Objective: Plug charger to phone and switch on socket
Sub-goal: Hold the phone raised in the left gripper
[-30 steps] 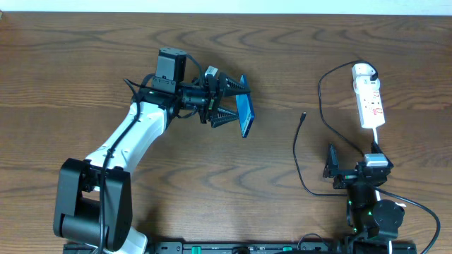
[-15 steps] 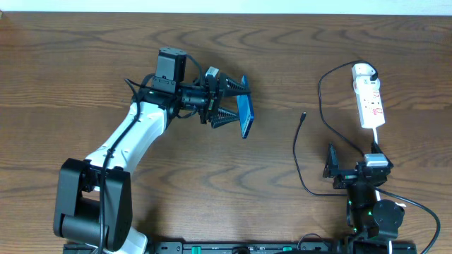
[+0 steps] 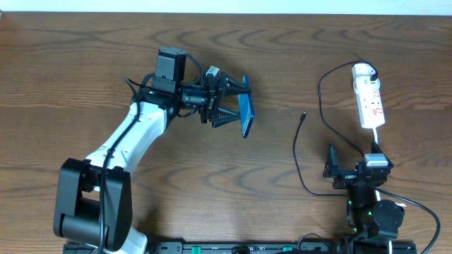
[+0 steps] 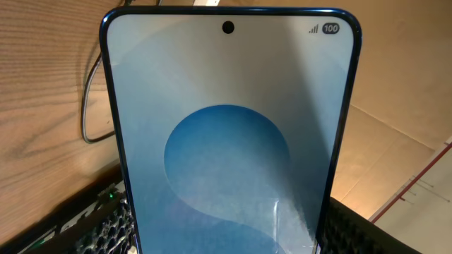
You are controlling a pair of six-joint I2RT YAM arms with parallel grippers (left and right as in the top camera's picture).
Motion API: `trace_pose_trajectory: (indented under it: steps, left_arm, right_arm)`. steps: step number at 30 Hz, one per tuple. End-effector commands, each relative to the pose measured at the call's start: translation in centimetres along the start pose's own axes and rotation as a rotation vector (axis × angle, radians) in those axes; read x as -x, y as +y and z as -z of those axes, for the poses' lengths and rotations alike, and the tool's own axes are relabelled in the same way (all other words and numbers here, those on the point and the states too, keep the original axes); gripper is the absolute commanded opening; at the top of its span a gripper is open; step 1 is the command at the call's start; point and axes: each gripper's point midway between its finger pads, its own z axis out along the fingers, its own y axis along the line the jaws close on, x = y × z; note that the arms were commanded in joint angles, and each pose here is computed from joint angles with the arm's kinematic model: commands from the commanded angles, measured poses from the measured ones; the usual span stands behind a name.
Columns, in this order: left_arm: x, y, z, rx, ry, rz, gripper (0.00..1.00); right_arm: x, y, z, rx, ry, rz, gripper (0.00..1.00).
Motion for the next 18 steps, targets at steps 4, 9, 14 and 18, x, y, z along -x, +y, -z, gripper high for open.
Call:
trace_pose_trajectory:
  steps: [4, 9, 14, 18]
  left_arm:
    - [-1.28, -1.41, 0.55, -0.028, 0.030, -0.050, 0.76]
    - [-1.27, -1.40, 0.55, -0.028, 0.029, -0.050, 0.76]
    - [-1.18, -1.75, 0.55, -0.036, 0.026, -0.076, 0.76]
    - [-1.19, -1.87, 0.56, -0.040, 0.027, -0.085, 0.76]
  right_arm:
    - [-0.05, 0.02, 0.03, 0.002, 0.000, 0.011, 0.99]
    - [-0.05, 0.02, 0.03, 0.002, 0.000, 0.011, 0.99]
    - [-0.05, 0.02, 0.03, 0.002, 0.000, 0.011, 0.99]
    - [-0.05, 0.02, 0.03, 0.002, 0.000, 0.011, 0.99]
